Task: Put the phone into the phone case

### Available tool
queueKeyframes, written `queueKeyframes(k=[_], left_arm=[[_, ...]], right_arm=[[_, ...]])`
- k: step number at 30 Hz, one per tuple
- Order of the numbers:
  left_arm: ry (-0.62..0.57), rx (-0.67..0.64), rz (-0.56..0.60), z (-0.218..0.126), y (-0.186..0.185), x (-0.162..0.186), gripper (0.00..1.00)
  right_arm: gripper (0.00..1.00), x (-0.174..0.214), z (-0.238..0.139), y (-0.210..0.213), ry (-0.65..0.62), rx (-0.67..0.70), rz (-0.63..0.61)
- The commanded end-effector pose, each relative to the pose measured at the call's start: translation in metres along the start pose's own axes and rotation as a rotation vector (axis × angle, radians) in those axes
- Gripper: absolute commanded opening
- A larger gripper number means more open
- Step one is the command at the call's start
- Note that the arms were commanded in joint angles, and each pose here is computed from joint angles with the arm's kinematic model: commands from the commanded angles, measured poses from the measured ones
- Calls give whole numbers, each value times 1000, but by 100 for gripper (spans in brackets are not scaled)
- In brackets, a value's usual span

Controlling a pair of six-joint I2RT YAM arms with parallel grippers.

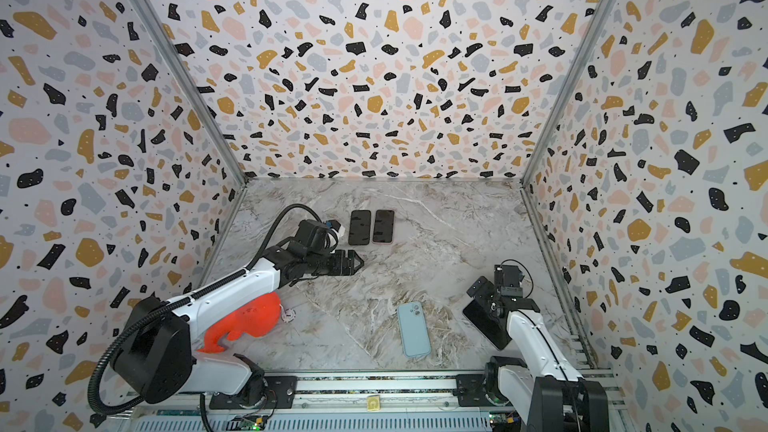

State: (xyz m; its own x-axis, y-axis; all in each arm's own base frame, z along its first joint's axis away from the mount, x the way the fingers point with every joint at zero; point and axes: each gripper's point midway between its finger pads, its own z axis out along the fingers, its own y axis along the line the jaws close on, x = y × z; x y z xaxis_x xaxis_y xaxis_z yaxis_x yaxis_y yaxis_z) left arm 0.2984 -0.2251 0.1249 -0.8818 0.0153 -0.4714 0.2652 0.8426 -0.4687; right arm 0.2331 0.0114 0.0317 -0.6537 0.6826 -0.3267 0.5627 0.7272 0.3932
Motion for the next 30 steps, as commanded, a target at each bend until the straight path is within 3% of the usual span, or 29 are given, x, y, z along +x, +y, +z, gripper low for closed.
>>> queueKeyframes(k=[1,4,9,14,18,30], left_arm=[[-24,27,9,-2,-2,-5,88],[-25,30,4,-3,-2,-5,88],[-28,35,6,-4,-3,-4,88],[-29,39,7,-4,-3,-4,88],[-32,45,5,-5,-4,-5,88],[-42,57,-8,-8,-2,-8,88]], right_arm=[[92,57,4,-23,192,73,53],[91,59,2,-16,192,62,43],[96,13,-18,-13,47,155,12],[100,-18,-36,-63,-14,381,174],[100,-13,-38,-88,11,457,298],[94,39,-24,-80,158,330,357]])
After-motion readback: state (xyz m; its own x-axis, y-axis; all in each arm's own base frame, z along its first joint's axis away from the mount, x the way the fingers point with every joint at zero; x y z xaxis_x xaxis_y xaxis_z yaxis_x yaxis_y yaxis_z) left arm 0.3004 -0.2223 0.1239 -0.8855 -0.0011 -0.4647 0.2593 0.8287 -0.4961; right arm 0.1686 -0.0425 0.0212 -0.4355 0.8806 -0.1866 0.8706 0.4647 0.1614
